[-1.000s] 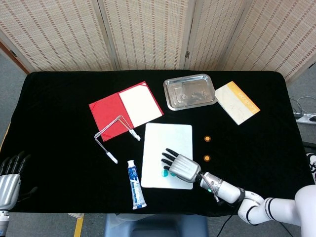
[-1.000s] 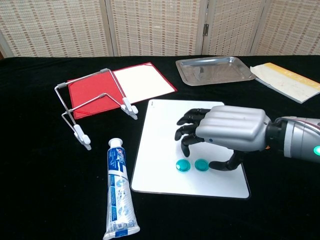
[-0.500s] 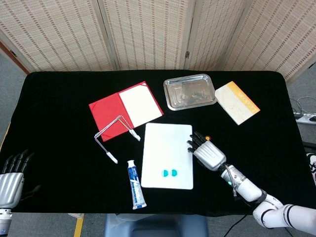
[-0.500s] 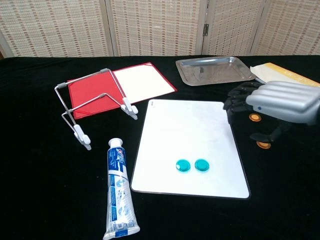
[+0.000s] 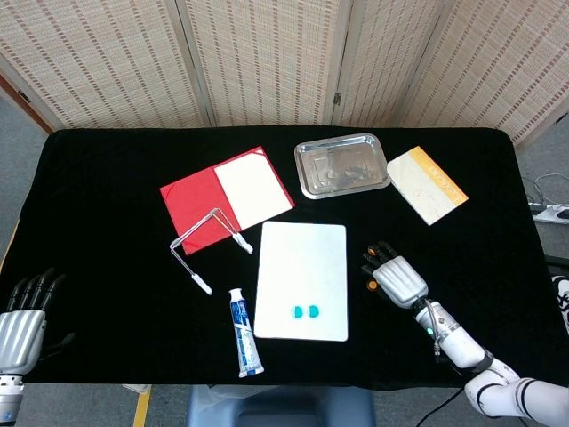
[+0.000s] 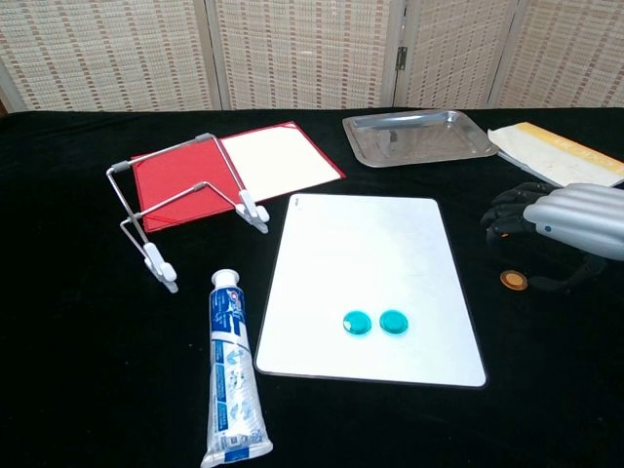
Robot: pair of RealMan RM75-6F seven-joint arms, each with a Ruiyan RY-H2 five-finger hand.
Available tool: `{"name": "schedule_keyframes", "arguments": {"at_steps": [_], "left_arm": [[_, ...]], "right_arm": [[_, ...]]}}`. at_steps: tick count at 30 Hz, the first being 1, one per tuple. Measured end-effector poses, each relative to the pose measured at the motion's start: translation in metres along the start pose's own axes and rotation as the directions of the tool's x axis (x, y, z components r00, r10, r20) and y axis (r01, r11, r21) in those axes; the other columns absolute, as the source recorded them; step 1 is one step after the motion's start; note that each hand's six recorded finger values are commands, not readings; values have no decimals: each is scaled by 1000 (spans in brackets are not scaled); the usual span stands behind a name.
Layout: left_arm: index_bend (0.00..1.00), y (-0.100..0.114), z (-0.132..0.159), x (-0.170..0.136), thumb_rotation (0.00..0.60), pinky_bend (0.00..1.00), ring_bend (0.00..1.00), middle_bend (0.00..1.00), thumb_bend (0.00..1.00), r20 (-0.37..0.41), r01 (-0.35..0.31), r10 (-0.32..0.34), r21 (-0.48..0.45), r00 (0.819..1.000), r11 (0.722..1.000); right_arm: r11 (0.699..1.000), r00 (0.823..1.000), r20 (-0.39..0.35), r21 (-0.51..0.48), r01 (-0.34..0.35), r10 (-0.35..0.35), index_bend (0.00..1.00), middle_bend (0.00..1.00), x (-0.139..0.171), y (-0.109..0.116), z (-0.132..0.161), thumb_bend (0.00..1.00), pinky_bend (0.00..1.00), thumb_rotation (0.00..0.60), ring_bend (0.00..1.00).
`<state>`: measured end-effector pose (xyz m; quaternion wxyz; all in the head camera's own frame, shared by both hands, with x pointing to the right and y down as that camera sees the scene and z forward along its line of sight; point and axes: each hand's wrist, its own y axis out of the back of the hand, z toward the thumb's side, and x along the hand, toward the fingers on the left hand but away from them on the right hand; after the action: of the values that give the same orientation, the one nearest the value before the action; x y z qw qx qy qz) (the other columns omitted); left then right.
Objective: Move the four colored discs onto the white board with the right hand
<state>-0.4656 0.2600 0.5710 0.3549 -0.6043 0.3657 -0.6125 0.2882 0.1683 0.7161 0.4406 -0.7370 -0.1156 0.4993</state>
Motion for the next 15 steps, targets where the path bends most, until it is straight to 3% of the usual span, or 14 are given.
{"name": "schedule_keyframes", "arguments": {"at_steps": [15], "left_arm": [[102,-2,0,1,600,0,63,19,204,1,7,-7,3,1000,1000]], "right_arm": [[1000,1000,2,-12,-15,15,387,193,0,-14,-1,425,0,600,58]]}}
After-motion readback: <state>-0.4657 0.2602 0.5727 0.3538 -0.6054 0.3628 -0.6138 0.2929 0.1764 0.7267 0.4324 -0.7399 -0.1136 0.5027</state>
